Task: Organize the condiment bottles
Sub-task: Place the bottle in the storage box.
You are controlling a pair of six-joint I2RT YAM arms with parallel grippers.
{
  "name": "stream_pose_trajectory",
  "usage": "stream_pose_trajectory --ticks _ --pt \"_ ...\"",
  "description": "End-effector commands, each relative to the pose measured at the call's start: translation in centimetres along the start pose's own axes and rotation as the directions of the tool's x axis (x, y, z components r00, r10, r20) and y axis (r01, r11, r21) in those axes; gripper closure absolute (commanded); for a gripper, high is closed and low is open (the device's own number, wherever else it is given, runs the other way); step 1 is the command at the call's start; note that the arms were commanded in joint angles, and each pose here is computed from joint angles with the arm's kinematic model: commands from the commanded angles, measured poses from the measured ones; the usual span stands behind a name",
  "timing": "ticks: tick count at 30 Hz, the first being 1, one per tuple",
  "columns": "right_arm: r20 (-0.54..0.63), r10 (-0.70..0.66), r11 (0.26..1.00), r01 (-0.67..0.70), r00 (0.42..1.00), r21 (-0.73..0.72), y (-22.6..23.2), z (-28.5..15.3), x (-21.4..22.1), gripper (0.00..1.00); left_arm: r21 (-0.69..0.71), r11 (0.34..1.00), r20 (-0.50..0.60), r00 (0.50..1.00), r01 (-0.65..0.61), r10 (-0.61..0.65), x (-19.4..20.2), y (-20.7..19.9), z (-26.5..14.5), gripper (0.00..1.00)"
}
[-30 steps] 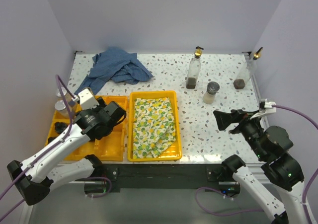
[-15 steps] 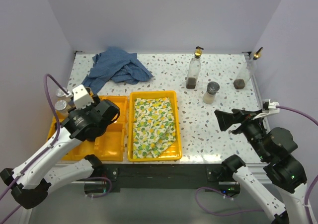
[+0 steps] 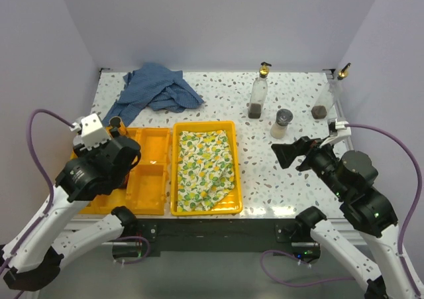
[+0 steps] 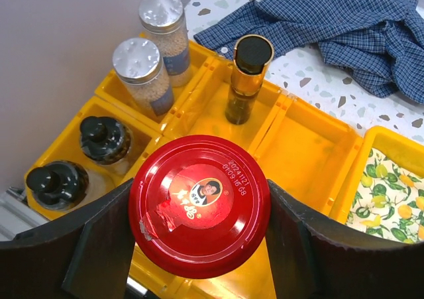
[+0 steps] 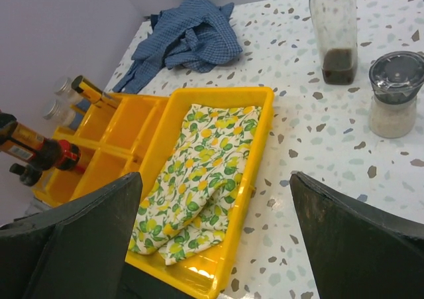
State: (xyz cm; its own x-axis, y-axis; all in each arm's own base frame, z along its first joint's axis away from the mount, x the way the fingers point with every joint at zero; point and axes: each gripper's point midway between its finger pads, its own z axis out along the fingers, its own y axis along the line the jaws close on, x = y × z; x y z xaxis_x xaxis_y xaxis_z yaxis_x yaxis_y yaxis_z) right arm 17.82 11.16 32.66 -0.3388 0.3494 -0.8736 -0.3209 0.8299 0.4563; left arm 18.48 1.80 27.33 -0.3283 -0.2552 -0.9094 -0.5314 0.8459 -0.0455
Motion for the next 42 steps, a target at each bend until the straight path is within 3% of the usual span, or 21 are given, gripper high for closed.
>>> stream_pose_trajectory --ticks 1,11,19,27,33,39,42 --pt "0.026 0.019 0.994 -0.016 0.999 -0.110 2.2 0.4 -0.9 0.01 0.026 0.999 0.090 0.995 0.029 -0.032 -3.4 2.2 -1.4 1.00" --pt "-0.058 0.059 0.977 -0.069 0.997 -0.203 4.4 2.4 0.2 0.01 0.122 0.987 0.074 0.991 0.104 -0.114 -2.6 4.0 -2.5 1.00" --pt "-0.053 0.076 0.977 -0.085 0.996 -0.194 3.9 2.6 0.8 0.01 0.136 0.973 0.155 0.966 0.186 -0.207 -3.7 6.3 -2.9 1.00" --pt "-0.117 0.093 0.963 -0.119 0.989 -0.242 5.3 5.8 1.5 0.02 0.107 0.980 0.143 0.973 0.167 -0.181 -3.2 5.8 -2.5 1.00" --pt "-0.190 0.105 0.915 -0.170 0.976 -0.365 9.1 10.6 2.5 0.06 0.048 0.990 0.131 0.982 0.134 -0.139 -2.9 4.9 -1.8 1.00" --pt "-0.209 -0.100 0.862 -0.020 0.973 -0.507 17.7 13.8 5.7 0.05 -0.035 0.982 0.212 0.962 0.185 -0.174 -5.0 4.7 -1.4 1.00" --pt "-0.253 -0.144 0.845 -0.014 0.957 -0.535 20.8 15.4 7.7 0.05 -0.037 0.958 0.243 0.932 0.285 -0.268 -5.9 4.1 -1.4 1.00"
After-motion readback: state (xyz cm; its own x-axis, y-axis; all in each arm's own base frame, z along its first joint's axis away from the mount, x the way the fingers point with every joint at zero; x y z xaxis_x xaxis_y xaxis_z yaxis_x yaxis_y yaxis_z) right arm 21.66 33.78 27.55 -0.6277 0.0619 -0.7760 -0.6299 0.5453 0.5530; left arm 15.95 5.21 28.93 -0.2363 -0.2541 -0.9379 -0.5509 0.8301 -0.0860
